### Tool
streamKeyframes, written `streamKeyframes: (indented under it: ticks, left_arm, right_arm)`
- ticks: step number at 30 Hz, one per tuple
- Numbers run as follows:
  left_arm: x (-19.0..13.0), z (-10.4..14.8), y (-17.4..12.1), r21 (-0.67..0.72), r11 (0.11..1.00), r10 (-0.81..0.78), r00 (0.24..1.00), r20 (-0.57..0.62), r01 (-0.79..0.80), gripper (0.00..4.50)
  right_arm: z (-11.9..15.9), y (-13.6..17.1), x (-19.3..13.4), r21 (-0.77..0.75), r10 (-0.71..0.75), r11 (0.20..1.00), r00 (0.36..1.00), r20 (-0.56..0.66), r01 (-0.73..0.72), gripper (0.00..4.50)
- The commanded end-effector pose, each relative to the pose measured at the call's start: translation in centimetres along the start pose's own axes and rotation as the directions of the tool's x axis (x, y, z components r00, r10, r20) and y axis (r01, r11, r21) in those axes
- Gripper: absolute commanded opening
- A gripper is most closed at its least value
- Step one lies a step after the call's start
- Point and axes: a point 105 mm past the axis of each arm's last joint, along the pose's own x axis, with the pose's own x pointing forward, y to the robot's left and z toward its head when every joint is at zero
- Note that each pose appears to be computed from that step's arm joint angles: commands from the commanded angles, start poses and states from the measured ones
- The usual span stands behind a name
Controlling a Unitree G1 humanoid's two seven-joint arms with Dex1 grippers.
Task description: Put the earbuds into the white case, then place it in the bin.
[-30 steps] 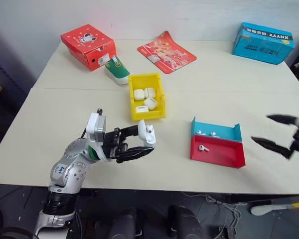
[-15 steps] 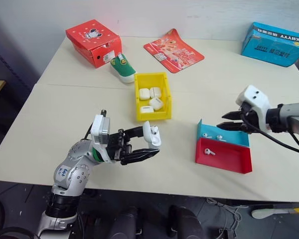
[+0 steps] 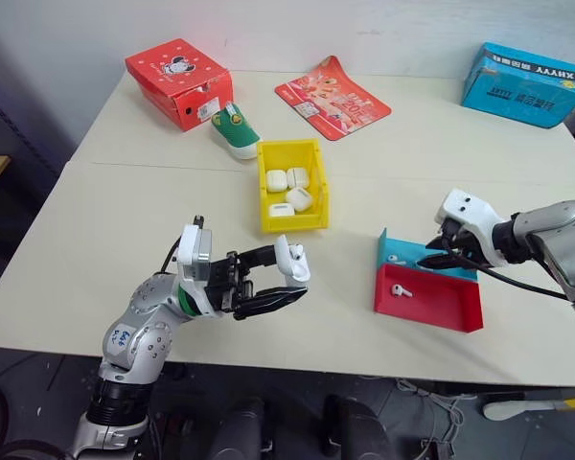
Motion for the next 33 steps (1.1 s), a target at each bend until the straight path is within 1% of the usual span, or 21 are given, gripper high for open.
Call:
streamKeyframes:
  ticks: [1, 10, 23, 24, 25, 26, 29, 33]
  left_arm:
    - [0.3, 0.9, -0.6, 0.048, 0.999, -0.023, 1.000, 0.016, 0.022, 2.80]
    - [0.5, 0.9, -0.6, 0.053, 0.998, -0.025, 1.000, 0.016, 0.024, 2.80]
    - [0.3, 1.0, -0.4, 0.059, 0.998, -0.012, 1.000, 0.016, 0.011, 2.80]
    - [0.3, 1.0, -0.4, 0.059, 0.998, -0.012, 1.000, 0.016, 0.011, 2.80]
    - [0.3, 1.0, -0.4, 0.060, 0.998, -0.011, 1.000, 0.016, 0.010, 2.80]
    - [0.3, 1.0, -0.4, 0.060, 0.998, -0.011, 1.000, 0.015, 0.011, 2.80]
    - [0.3, 1.0, -0.3, 0.061, 0.998, -0.012, 1.000, 0.015, 0.011, 2.80]
    - [0.3, 1.1, -0.2, 0.062, 0.998, -0.015, 1.000, 0.013, 0.014, 2.80]
  right_arm:
    - [0.3, 0.0, 0.1, -0.019, 0.004, 1.000, 1.000, -0.001, -0.004, 2.18]
    - [-0.9, 0.2, 0.8, -0.019, 0.021, 1.000, 0.997, -0.071, -0.022, 2.18]
    - [-1.4, 0.4, 1.2, -0.032, 0.041, 0.999, 0.995, -0.092, -0.044, 2.18]
    - [-1.4, 0.5, 1.2, -0.033, 0.047, 0.998, 0.994, -0.095, -0.050, 1.88]
    - [-1.5, 0.6, 1.2, -0.032, 0.051, 0.998, 0.994, -0.095, -0.054, 1.80]
    - [-1.5, 0.7, 1.2, -0.033, 0.052, 0.998, 0.994, -0.095, -0.056, 1.57]
    - [-1.5, 0.7, 1.3, -0.033, 0.050, 0.998, 0.994, -0.093, -0.053, 0.52]
    - [-1.4, 0.6, 1.3, -0.031, 0.044, 0.998, 0.995, -0.085, -0.046, 0.52]
